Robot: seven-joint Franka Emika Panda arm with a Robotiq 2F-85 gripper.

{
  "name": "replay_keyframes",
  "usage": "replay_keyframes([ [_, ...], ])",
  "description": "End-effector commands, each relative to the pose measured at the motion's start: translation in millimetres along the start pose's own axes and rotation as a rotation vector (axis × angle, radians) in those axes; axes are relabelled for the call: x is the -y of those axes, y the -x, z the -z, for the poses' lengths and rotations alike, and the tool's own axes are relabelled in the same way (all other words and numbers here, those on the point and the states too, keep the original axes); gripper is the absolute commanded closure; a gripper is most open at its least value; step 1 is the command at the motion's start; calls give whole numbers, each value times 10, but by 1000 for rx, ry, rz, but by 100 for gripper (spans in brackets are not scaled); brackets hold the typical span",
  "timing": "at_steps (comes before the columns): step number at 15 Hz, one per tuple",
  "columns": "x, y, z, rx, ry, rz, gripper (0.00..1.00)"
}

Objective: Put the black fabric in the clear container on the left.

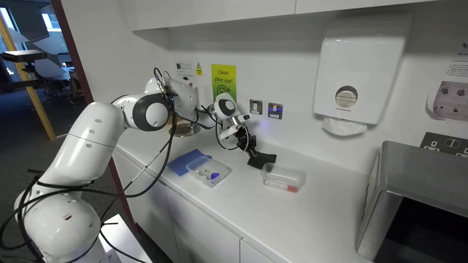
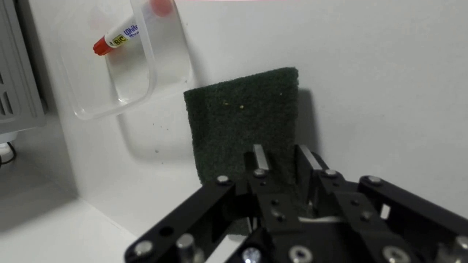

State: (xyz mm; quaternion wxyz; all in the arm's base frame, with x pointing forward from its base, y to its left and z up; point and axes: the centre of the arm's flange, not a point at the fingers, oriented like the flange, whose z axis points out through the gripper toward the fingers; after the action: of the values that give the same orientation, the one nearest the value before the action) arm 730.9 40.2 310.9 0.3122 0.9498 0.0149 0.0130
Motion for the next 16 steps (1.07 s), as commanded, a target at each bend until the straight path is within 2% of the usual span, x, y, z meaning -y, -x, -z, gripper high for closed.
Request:
replay_keyframes([
  [1, -98, -30, 74, -7, 28, -18, 100],
  [6, -110, -10, 127, -16, 26, -21, 99],
  [10, -186, 155, 449, -69, -1, -41, 99],
  [13, -267, 420, 897, -126, -84, -17, 99],
  [16, -357, 741, 1331, -195, -210, 51, 99],
])
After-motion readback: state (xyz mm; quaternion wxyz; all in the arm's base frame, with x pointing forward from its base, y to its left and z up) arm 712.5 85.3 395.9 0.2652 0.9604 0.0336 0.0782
